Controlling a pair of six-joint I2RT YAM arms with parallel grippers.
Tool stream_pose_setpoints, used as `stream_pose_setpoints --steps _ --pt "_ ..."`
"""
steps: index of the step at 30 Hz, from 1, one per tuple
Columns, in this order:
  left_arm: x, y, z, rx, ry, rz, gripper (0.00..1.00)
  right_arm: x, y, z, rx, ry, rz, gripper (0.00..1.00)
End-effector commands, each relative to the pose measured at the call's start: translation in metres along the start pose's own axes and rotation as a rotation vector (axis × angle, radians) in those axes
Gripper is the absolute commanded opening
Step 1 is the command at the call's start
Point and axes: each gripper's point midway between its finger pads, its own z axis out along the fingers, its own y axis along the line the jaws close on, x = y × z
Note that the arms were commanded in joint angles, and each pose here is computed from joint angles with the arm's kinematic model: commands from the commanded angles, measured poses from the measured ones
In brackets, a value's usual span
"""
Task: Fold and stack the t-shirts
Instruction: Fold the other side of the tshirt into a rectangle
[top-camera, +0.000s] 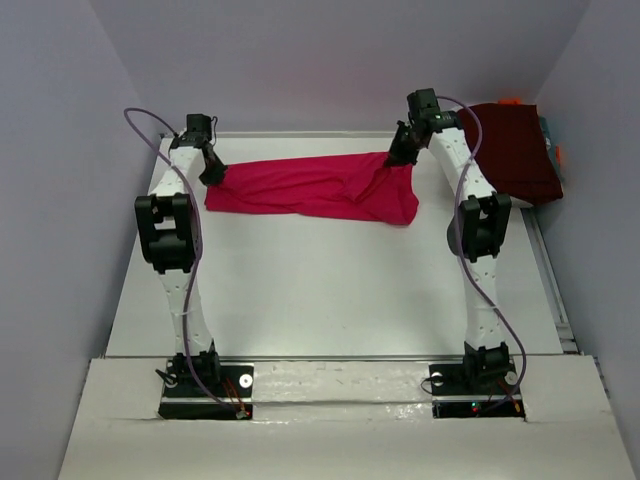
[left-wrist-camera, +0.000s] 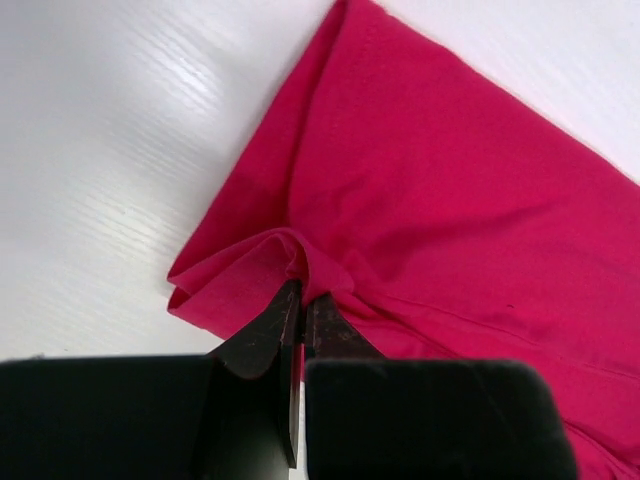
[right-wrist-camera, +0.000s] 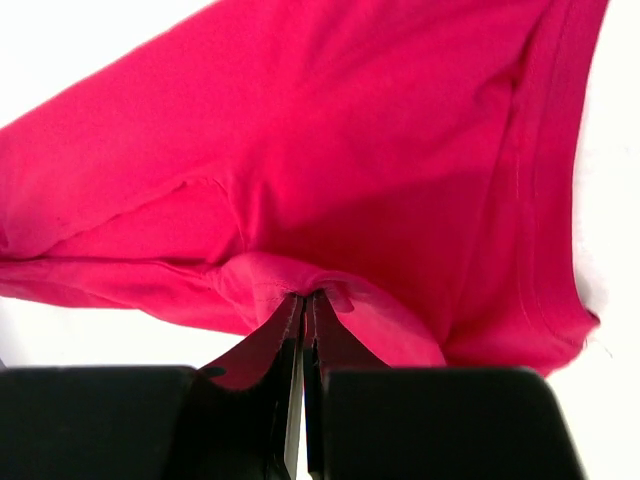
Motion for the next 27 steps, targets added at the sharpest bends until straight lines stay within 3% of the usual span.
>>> stream_pose_setpoints --steps 1,11,27 --pt "-0.010 -0.019 -0.011 0.009 -0.053 0.025 0.06 -0.050 0.023 -0.013 -0.111 -0.171 -0.063 0.07" --pt "-0.015 -0.005 -0.016 -0.058 -0.089 0.025 0.06 -0.082 0.000 -0.013 -0.102 -0.241 -0.031 0.07" --pt "-0.018 0.008 -0.012 -0.135 -0.115 0.005 0.06 -0.087 -0.016 0.001 -0.080 -0.245 -0.045 0.07"
